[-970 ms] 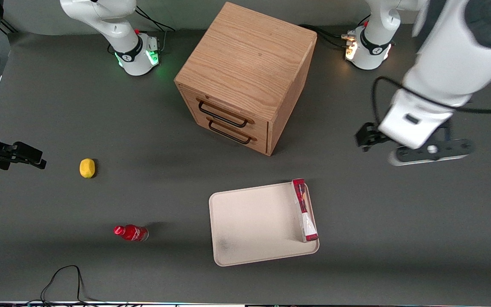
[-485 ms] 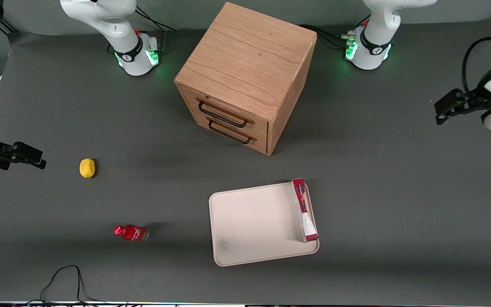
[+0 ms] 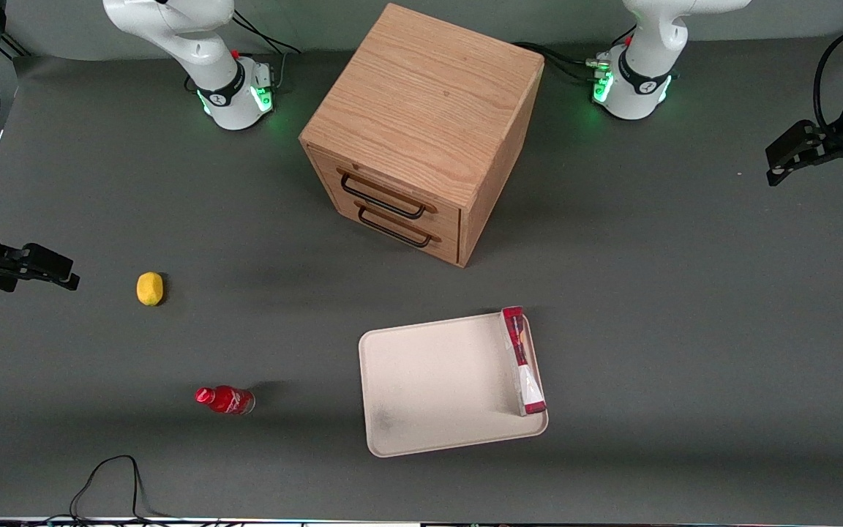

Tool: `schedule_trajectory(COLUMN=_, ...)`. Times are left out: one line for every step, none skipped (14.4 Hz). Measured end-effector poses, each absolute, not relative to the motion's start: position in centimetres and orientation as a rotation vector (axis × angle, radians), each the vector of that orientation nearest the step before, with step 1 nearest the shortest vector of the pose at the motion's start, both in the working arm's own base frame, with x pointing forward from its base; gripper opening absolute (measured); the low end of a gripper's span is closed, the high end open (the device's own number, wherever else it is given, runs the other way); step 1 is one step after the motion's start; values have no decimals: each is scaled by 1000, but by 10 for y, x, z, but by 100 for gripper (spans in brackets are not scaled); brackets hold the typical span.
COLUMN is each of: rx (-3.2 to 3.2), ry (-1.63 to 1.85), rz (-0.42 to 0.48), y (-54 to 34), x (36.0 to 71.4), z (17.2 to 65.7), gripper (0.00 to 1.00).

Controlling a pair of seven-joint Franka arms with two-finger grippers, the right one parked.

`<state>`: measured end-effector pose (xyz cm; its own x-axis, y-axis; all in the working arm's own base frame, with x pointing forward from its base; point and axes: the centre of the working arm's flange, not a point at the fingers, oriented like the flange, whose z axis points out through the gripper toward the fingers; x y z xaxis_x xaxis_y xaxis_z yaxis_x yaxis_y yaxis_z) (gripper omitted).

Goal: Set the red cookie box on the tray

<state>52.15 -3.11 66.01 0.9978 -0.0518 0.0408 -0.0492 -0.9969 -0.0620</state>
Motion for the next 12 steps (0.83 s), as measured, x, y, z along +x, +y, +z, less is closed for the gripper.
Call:
schedule_trajectory(rx=-3080, ry=75, rz=-61, y=-30, x=522, z=658, gripper=100)
schedule_trajectory(rx=-3082, ry=69, rz=-54, y=-28, x=523, z=656, gripper=100)
schedule_trajectory(rx=-3087, ry=58, rz=-49, y=-24, x=523, z=654, gripper=100)
schedule_trajectory(rx=-3095, ry=43, rz=-44, y=-19, x=524, z=653, gripper=100)
schedule_trajectory(rx=-3105, ry=28, rz=-39, y=-13, x=524, z=651, gripper=100)
schedule_trajectory(rx=-3111, ry=18, rz=-35, y=-9, x=524, z=650, gripper=100)
schedule_trajectory(rx=-3114, ry=14, rz=-33, y=-6, x=524, z=650, gripper=100)
schedule_trajectory(rx=-3117, ry=16, rz=-33, y=-7, x=524, z=650, gripper=100)
schedule_trajectory(rx=-3118, ry=22, rz=-33, y=-8, x=524, z=650, gripper=100)
schedule_trajectory(rx=-3118, ry=29, rz=-33, y=-11, x=524, z=650, gripper=100)
schedule_trajectory(rx=-3118, ry=35, rz=-33, y=-13, x=524, z=650, gripper=100)
schedule_trajectory(rx=-3118, ry=38, rz=-33, y=-14, x=524, z=650, gripper=100)
